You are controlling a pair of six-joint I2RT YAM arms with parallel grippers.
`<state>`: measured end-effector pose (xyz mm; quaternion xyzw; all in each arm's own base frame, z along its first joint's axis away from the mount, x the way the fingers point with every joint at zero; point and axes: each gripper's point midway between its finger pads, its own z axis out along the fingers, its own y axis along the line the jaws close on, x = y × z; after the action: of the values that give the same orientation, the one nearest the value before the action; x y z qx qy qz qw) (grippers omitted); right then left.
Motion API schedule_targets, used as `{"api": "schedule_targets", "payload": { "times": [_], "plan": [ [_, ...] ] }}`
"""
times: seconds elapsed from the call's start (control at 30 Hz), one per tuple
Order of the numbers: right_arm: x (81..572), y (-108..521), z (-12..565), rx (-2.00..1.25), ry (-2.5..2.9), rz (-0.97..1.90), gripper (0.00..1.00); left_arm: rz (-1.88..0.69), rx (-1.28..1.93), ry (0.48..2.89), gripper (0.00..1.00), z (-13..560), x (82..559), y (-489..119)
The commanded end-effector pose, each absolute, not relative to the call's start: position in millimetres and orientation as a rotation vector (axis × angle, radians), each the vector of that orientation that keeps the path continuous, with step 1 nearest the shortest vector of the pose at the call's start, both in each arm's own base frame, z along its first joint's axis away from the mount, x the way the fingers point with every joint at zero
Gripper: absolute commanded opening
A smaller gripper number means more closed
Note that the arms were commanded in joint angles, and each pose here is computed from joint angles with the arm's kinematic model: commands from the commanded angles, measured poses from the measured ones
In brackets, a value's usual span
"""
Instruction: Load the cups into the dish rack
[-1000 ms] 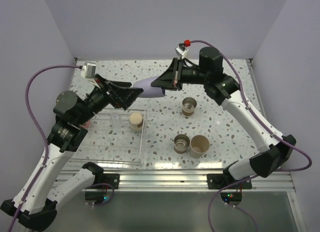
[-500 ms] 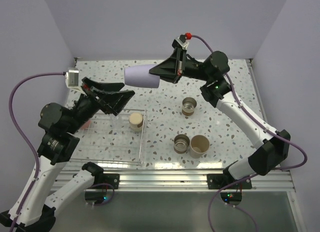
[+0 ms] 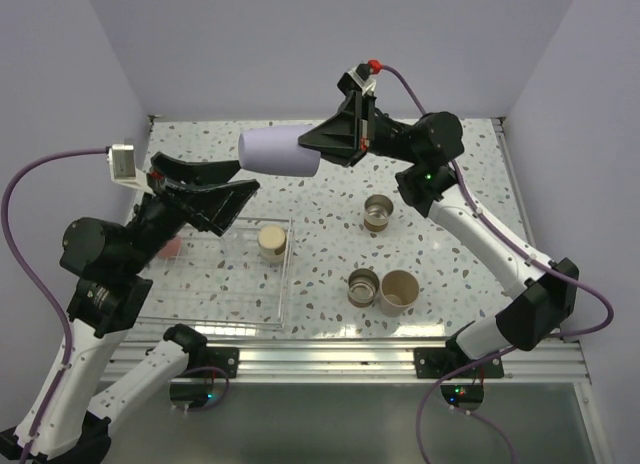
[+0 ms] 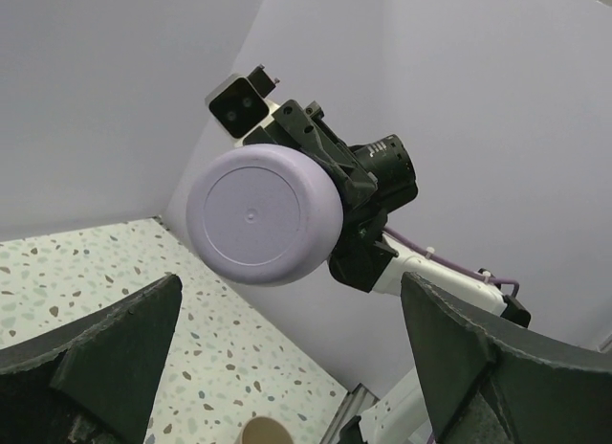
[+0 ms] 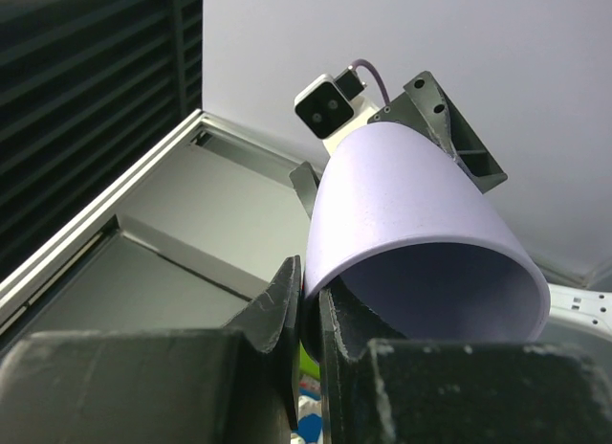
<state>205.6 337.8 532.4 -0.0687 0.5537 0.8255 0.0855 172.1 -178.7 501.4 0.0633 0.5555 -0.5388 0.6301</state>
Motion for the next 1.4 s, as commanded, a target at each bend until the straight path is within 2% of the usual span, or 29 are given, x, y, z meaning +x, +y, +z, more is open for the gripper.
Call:
{"api": "schedule_targets", "payload": {
  "times": [0.0,1.0,1.1,1.2,1.3,1.33,1.37],
  "plan": [
    [186.9,326.8,564.3,-0.311,1.511,2.481,0.0,-1.277,0.17,1.173,1.0,527.7,158.7,-176.3],
    [162.5,336.6,550.1,-0.387,1.568,2.506,0.0,-1.315,0.175,1.114,0.98,545.9,178.7,-188.7],
    [162.2,336.3,551.7,-0.391,1.563,2.506,0.0,-1.311,0.174,1.129,0.92,542.0,181.5,-190.0],
    [163.7,336.9,553.0,-0.39,1.563,2.505,0.0,-1.311,0.17,1.136,0.81,539.8,182.8,-190.4],
    [163.6,336.5,554.6,-0.391,1.555,2.504,0.0,-1.317,0.167,1.139,0.58,537.1,183.2,-191.0],
    [163.5,337.0,554.2,-0.389,1.556,2.505,0.0,-1.318,0.165,1.141,0.41,536.2,183.5,-190.9],
    [164.9,337.3,552.7,-0.383,1.558,2.503,0.0,-1.317,0.163,1.142,0.34,536.0,183.3,-190.6]
  ]
}}
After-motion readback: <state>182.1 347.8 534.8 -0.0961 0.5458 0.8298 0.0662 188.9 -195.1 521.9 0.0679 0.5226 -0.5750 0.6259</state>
